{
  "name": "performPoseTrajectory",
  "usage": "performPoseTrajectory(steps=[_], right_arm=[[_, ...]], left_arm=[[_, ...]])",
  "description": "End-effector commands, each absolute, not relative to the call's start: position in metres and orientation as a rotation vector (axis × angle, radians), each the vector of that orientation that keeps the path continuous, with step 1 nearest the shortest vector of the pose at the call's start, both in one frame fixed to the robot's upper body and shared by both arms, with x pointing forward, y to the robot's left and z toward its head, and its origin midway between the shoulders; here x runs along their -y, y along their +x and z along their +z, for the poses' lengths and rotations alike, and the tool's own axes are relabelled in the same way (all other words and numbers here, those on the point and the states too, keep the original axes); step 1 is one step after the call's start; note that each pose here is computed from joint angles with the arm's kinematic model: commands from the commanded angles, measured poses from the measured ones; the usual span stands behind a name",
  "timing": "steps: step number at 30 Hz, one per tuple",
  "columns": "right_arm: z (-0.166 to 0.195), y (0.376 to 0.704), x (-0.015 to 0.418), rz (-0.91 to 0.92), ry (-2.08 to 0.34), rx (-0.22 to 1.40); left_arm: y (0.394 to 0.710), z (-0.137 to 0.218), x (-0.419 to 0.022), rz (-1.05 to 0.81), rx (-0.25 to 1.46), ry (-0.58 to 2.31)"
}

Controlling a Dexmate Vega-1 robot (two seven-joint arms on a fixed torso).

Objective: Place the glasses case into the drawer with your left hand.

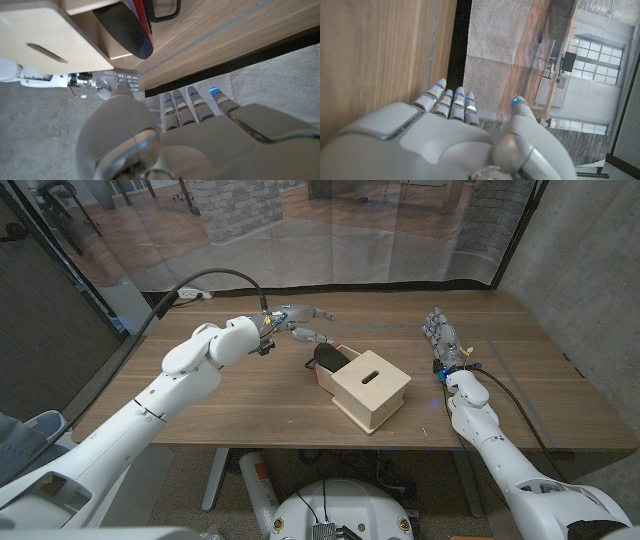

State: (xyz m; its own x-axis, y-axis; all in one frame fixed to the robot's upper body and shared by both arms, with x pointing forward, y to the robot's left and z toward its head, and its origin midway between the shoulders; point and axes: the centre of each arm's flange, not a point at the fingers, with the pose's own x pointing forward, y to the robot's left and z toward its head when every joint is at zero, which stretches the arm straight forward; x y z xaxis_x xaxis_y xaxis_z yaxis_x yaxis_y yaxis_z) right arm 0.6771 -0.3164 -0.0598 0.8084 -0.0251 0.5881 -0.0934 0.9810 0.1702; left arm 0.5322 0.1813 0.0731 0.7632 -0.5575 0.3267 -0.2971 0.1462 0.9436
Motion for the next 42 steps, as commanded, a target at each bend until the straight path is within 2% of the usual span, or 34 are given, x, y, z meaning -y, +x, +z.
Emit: performPoseTrajectory(steps=[1,19,42], right_arm=[[-0.057,0.679,0.312,0.047,0.183,0.627],[-0.051,0.677,0.31,0.058,0.168,0.634],[-0.045,0.673,0.309,0.074,0.143,0.639]], left_arm=[[0.54,0.07,-0.234,-0.163,0.781,1.054],[0.565,0.032,-0.287,-0.21,0.764,0.502],[0.579,-0.006,-0.317,-0.144,0.722,0.225]])
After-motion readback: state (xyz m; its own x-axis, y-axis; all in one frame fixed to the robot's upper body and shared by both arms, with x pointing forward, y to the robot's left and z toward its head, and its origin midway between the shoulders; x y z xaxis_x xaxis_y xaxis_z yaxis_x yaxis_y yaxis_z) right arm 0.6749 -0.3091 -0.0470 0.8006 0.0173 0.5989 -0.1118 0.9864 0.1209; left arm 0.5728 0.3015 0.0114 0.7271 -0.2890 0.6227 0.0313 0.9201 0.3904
